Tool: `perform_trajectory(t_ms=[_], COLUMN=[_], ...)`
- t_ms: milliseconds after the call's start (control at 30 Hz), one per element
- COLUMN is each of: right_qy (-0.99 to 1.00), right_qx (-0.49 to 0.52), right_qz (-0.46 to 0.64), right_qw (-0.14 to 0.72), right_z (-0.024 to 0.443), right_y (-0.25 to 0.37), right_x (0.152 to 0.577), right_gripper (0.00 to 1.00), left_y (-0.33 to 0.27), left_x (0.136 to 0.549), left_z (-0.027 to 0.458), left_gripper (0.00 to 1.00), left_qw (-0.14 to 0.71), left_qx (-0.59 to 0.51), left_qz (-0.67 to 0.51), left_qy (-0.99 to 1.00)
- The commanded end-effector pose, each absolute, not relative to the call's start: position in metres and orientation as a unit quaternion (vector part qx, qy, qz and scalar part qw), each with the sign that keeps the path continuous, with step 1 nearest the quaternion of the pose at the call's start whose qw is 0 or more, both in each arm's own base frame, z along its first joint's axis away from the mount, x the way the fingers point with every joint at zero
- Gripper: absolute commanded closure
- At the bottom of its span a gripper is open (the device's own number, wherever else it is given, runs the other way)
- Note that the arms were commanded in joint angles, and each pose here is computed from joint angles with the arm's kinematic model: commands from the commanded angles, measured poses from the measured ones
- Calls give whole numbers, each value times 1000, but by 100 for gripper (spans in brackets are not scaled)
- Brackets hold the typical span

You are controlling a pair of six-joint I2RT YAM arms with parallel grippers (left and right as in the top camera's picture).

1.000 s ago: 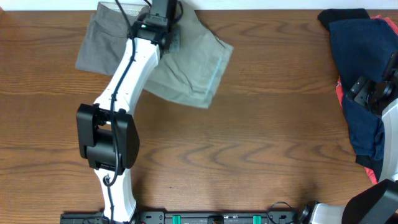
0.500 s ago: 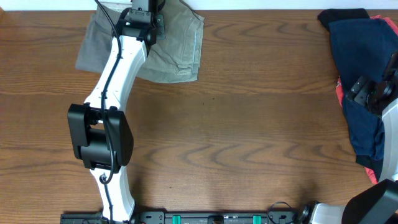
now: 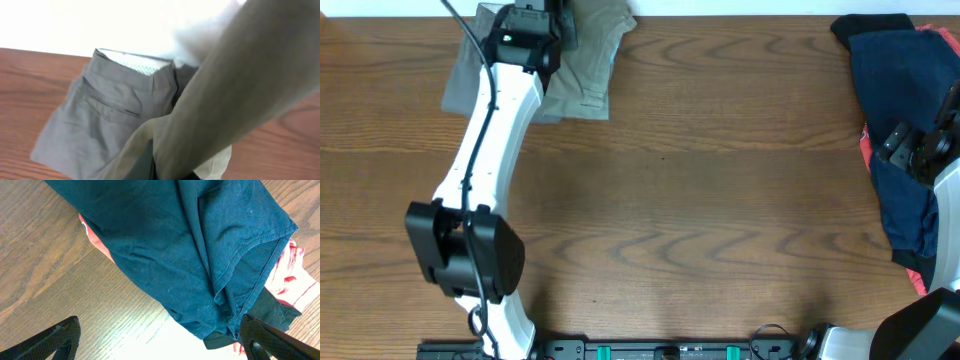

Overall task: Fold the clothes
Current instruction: 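Lift and place the khaki shorts onto the grey pants stack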

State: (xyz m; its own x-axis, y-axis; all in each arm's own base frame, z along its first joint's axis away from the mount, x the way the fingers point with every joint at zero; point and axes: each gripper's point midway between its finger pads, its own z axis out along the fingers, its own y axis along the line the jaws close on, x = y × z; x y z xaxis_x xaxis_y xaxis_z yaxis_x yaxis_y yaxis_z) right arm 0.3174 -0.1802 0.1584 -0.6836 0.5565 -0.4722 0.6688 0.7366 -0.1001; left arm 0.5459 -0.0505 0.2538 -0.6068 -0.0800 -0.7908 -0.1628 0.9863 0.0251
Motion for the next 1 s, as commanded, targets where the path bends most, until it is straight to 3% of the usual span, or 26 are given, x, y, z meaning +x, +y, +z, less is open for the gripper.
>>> perform_trajectory(t_ms=[0,567,967], right_qy=[902,902,902], right_qx=[348,348,348], right_qz=[-140,-140,-140], right_qw=[215,215,215], right_z=[163,163,163], right_y=[-185,-185,-185], right_x=[315,315,315], right_gripper=[1,1,1], left_y=[-45,-36,-18], left_x=[546,542,556], left_z=[285,301,255], left_gripper=[94,94,94], left_qw=[468,484,444], left_qx=[-76,-90,-100], left_qz=[53,72,94], left_qy=[879,867,886])
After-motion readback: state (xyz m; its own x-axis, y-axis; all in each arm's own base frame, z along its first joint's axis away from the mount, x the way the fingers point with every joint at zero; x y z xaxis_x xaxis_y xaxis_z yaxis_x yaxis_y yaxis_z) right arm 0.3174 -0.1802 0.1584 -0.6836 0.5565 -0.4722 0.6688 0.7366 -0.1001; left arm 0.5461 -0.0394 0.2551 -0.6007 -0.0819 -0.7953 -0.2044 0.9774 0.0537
